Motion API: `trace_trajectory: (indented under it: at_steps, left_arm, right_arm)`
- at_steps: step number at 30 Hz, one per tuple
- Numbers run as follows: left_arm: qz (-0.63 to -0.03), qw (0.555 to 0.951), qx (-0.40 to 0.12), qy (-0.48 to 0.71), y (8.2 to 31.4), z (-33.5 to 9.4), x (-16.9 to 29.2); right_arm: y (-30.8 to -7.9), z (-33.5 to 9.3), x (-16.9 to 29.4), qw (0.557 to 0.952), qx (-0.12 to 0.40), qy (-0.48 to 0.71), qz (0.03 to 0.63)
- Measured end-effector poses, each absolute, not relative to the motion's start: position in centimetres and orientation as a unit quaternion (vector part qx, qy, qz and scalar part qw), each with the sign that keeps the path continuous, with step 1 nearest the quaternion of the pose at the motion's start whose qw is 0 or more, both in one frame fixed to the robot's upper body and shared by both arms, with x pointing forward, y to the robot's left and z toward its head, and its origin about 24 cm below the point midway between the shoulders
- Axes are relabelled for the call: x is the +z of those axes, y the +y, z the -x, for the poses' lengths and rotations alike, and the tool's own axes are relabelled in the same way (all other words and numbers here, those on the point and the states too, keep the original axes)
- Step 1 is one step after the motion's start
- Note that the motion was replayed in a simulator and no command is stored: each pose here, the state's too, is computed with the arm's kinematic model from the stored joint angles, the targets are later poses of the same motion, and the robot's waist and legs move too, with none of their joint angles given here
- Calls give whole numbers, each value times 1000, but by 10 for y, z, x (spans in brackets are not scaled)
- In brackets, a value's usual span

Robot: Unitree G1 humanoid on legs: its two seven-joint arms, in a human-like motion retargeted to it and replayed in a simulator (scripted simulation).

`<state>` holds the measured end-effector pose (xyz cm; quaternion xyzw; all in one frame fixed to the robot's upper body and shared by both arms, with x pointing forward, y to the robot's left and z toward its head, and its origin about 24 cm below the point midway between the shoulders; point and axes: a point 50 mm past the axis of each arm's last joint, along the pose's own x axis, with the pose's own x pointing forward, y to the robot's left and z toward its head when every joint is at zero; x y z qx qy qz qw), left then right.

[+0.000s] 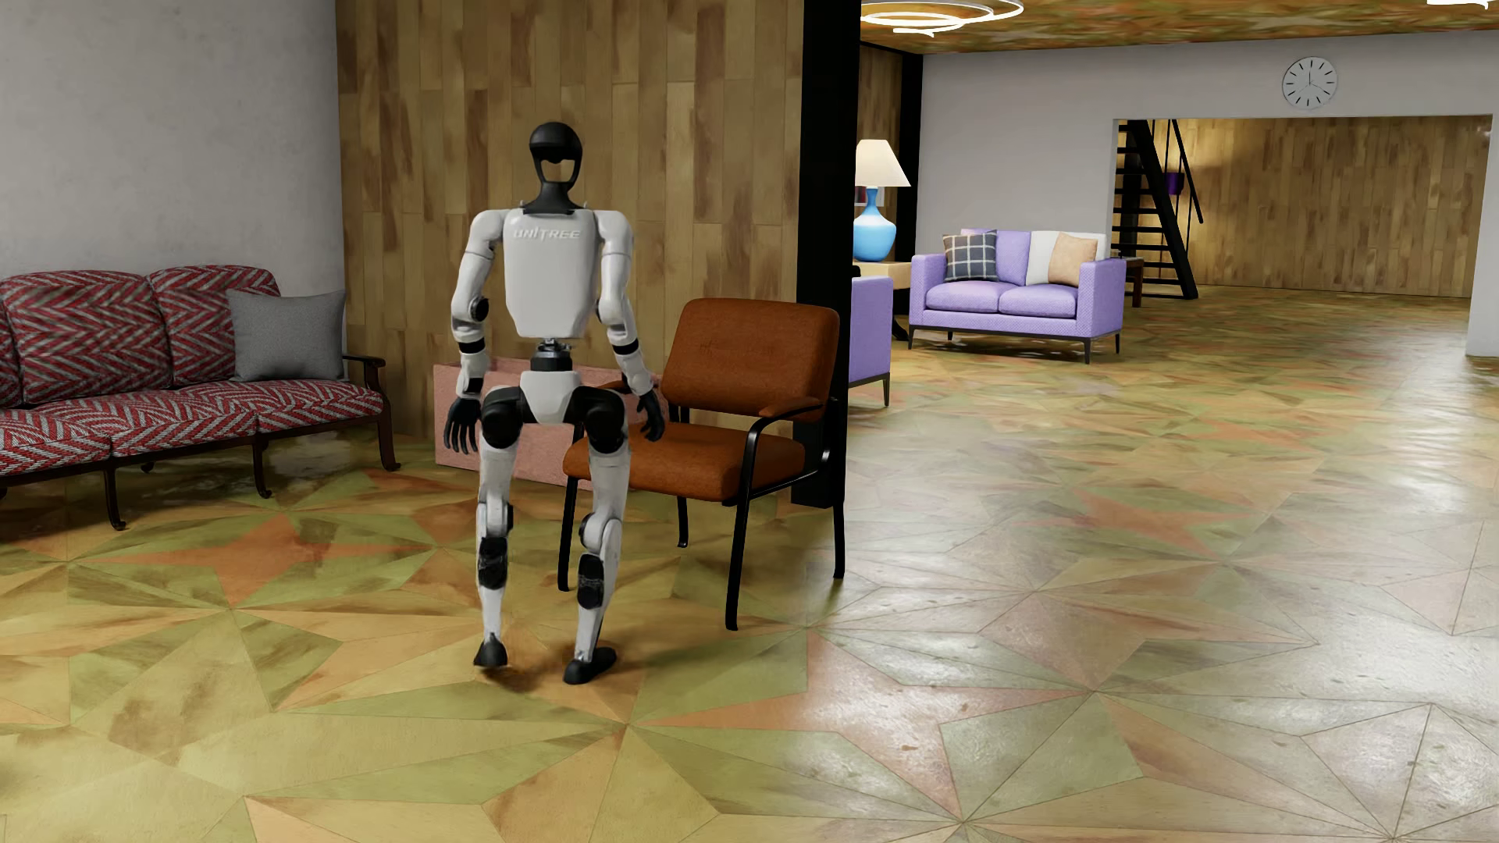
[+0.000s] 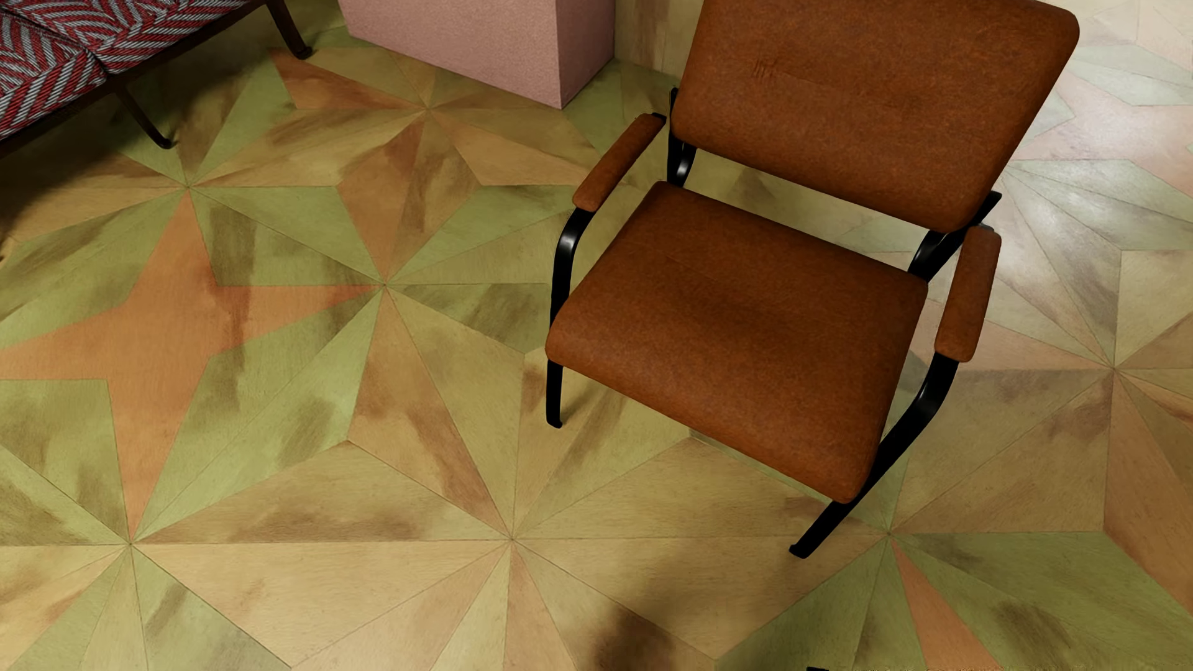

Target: Go to officechair

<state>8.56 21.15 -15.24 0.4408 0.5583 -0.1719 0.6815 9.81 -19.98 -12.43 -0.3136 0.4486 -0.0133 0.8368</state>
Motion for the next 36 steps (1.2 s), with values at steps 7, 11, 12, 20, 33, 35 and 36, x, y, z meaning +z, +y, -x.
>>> trace_trajectory:
  at_steps: [7,11,12,20,33,35,36]
  left_arm:
    - [-430,704,-178,537,189,-94,-153]
    - [-443,722,-183,499,179,-117,-146]
    - [-448,727,-179,489,179,-124,-144]
    - [-517,704,-178,454,203,-169,-129]
    - [-520,752,-182,362,175,-196,-113]
    - [-501,755,-175,384,175,-181,-121]
    - [-490,753,-166,406,177,-172,-126]
  right_arm:
    - [-203,-86,-132,815,-11,488,313]
    - [-204,-69,-141,790,-3,530,310]
    - [-206,-62,-142,785,2,538,308]
    - [-210,-46,-143,783,-32,559,271]
    - [-223,-40,-144,761,12,572,306]
    - [-220,-51,-142,766,16,555,325]
    - [-216,-57,-141,773,13,545,324]
